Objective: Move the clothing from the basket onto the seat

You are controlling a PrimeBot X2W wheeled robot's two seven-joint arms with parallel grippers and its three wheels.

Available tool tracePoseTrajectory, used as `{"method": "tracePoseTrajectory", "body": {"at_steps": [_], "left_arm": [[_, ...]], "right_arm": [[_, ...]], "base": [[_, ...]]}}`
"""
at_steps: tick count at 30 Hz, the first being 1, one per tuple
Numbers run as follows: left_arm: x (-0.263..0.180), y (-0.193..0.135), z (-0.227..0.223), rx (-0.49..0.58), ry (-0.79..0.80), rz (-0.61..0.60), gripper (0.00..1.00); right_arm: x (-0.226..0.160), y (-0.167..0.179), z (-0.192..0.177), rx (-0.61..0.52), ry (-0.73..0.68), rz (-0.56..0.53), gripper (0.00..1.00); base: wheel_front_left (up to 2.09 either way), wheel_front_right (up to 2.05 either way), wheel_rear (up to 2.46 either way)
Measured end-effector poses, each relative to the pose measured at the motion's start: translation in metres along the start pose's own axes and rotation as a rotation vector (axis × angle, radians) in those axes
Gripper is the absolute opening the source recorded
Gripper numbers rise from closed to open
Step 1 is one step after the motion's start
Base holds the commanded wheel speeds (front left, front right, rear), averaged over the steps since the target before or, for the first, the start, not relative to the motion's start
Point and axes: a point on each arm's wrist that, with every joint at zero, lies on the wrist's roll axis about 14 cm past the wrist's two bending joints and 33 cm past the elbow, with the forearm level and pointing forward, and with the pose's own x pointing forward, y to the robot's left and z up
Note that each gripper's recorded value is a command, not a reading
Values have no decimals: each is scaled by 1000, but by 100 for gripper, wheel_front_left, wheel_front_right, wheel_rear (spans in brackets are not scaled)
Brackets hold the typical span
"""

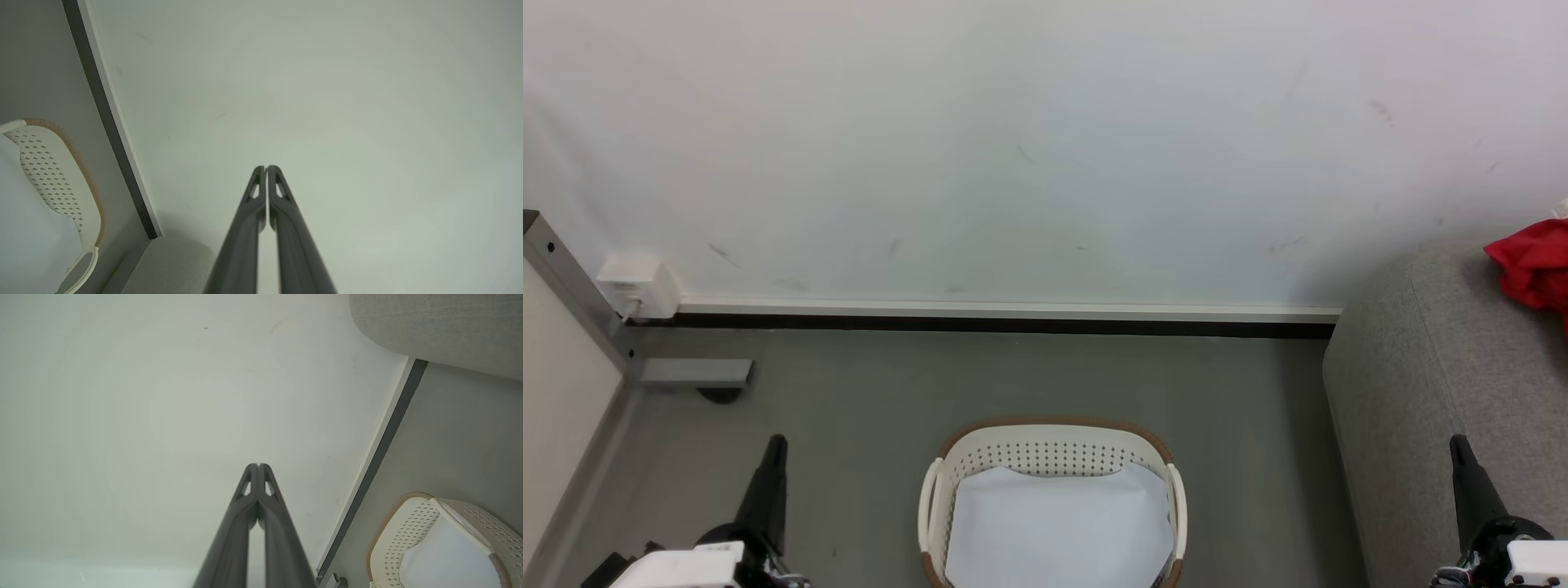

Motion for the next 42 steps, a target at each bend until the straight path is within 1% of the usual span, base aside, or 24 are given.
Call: {"method": "tracePoseTrajectory", "body": {"at_steps": [42], "left_arm": [[0, 0, 0, 0, 0, 0, 0]], "right_arm": [[0, 0, 0, 0, 0, 0, 0]], "base": [[0, 0, 0]]}}
